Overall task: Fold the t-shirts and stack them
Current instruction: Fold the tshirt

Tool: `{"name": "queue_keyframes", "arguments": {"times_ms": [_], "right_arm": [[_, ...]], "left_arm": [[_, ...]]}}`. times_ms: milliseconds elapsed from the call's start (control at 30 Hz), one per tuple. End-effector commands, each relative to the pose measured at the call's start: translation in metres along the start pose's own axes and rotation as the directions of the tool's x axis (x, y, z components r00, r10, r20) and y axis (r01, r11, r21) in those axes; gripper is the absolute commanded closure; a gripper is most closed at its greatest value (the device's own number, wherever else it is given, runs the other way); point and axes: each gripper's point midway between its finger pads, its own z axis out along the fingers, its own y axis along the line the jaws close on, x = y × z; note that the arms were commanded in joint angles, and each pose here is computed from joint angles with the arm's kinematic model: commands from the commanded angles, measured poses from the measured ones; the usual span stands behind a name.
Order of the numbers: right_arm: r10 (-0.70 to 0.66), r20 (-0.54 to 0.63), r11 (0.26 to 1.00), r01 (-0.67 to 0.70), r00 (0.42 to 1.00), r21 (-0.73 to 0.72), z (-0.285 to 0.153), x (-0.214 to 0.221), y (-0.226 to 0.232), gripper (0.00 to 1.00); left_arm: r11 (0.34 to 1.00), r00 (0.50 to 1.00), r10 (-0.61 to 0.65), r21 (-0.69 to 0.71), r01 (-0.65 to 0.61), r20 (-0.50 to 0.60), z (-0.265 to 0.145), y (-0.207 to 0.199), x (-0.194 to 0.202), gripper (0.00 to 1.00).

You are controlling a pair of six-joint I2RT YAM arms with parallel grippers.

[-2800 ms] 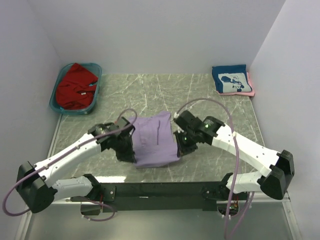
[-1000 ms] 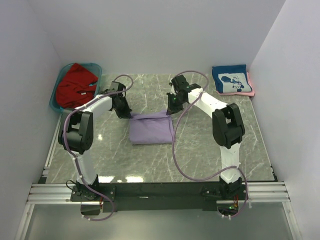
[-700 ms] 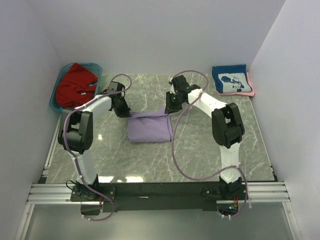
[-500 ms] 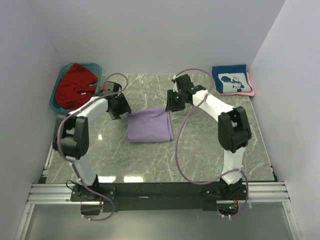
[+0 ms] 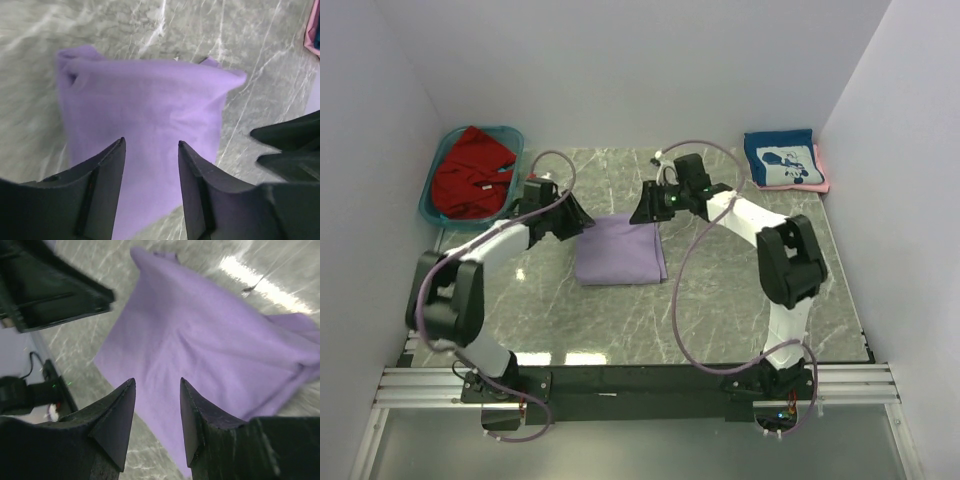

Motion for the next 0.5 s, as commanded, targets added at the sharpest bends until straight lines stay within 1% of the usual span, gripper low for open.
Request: {"name": "queue_keyframes", "arguments": {"times_ms": [0,33,67,100,133,167,200,233,267,300,367,400,467], "right_arm": [[-0.015,0.012,0.985,0.016,1.0,-0.173,0.02,-0.014,0.011,0.52],[0.003,0.011,0.984,-0.001,1.0,-0.177,0.026,-0.016,0.007,0.52],[0.017,0.002,0.979,-0.016,1.0,-0.204,0.03,-0.015,0.005,0.52],[0.069,-0.011,0.976,-0.07,0.998,-0.206,0.041,-0.016,-0.008,0.52],[0.081,-0.002,0.973,-0.079,0.997,-0.218,0.045,-0.021,-0.014,0.52],[0.105,-0.007,0.967,-0.104,0.994,-0.231,0.05,-0.022,-0.018,0.52],[0.152,-0.009,0.96,-0.15,0.988,-0.236,0.06,-0.024,-0.03,0.52],[0.181,-0.005,0.956,-0.177,0.984,-0.234,0.062,-0.027,-0.038,0.52],[0.189,0.019,0.953,-0.179,0.982,-0.245,0.065,-0.035,-0.043,0.52],[0.268,0.005,0.934,-0.259,0.963,-0.245,0.071,-0.032,-0.054,0.52],[0.34,0.016,0.909,-0.324,0.94,-0.261,0.071,-0.038,-0.068,0.52],[0.398,0.023,0.885,-0.377,0.917,-0.272,0.075,-0.039,-0.076,0.53],[0.449,0.032,0.864,-0.425,0.893,-0.272,0.075,-0.04,-0.088,0.53]], "left_arm": [[0.979,1.0,-0.004,0.202,0.002,0.008,0.024,-0.04,-0.016,0.49],[0.976,1.0,-0.009,0.216,0.006,0.012,0.03,-0.042,-0.02,0.49],[0.976,1.0,-0.018,0.216,0.022,-0.022,0.044,-0.037,-0.016,0.49],[0.968,1.0,-0.019,0.248,0.021,-0.008,0.05,-0.043,-0.027,0.48],[0.966,0.999,-0.047,0.253,0.049,-0.013,0.056,-0.038,-0.034,0.48],[0.968,0.996,-0.072,0.236,0.083,-0.054,0.072,-0.024,-0.027,0.48],[0.964,0.995,-0.084,0.249,0.094,-0.049,0.078,-0.023,-0.035,0.48],[0.963,0.992,-0.113,0.242,0.122,-0.052,0.084,-0.014,-0.04,0.47],[0.963,0.988,-0.135,0.226,0.15,-0.079,0.096,0.0,-0.034,0.47],[0.96,0.987,-0.145,0.232,0.158,-0.074,0.1,0.004,-0.037,0.47],[0.959,0.979,-0.183,0.204,0.198,-0.092,0.111,0.022,-0.033,0.46],[0.958,0.977,-0.189,0.202,0.205,-0.099,0.113,0.026,-0.032,0.45],[0.959,0.974,-0.201,0.182,0.217,-0.104,0.119,0.037,-0.029,0.43]]}}
